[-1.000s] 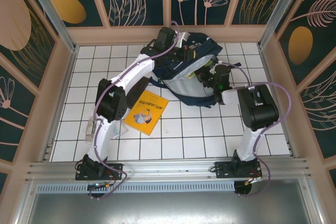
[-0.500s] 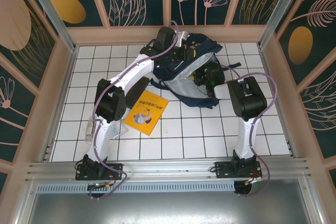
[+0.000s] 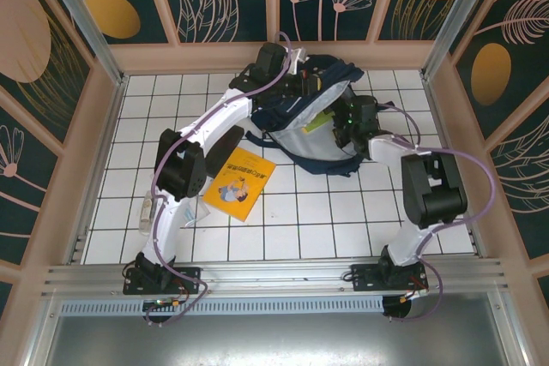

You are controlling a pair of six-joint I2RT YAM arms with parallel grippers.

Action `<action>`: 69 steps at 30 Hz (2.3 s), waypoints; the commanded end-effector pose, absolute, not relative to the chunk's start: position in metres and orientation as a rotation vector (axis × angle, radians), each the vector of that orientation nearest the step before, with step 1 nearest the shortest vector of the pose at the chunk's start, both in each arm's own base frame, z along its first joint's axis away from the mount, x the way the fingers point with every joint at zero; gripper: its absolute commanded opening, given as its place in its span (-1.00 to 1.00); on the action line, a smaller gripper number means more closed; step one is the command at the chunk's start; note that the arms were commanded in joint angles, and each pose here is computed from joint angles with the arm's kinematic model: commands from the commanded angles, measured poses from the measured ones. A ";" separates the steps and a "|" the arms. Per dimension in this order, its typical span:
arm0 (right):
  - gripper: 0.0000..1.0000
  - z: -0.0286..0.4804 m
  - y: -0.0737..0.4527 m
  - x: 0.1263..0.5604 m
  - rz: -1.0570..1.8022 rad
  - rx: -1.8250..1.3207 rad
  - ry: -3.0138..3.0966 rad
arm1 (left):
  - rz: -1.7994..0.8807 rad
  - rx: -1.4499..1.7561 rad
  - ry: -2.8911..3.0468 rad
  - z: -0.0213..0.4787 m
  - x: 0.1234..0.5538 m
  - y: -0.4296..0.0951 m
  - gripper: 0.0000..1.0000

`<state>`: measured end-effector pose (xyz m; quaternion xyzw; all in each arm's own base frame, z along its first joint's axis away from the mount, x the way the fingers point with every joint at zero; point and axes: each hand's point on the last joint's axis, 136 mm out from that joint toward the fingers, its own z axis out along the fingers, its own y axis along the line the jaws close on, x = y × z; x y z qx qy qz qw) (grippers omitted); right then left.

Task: Pack the student bag

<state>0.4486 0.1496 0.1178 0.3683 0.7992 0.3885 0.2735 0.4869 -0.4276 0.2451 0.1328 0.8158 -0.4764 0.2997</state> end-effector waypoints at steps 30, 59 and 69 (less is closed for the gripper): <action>0.61 0.118 0.307 0.275 1.070 0.108 2.506 | -0.731 -0.069 2.312 0.181 0.408 -0.223 0.41; 0.35 0.063 0.382 0.306 1.062 0.050 2.540 | -0.886 -0.278 2.762 0.028 0.269 -0.176 -0.17; 0.29 0.081 0.363 0.304 1.086 0.054 2.470 | -1.010 -0.281 2.762 0.034 0.254 -0.197 -0.31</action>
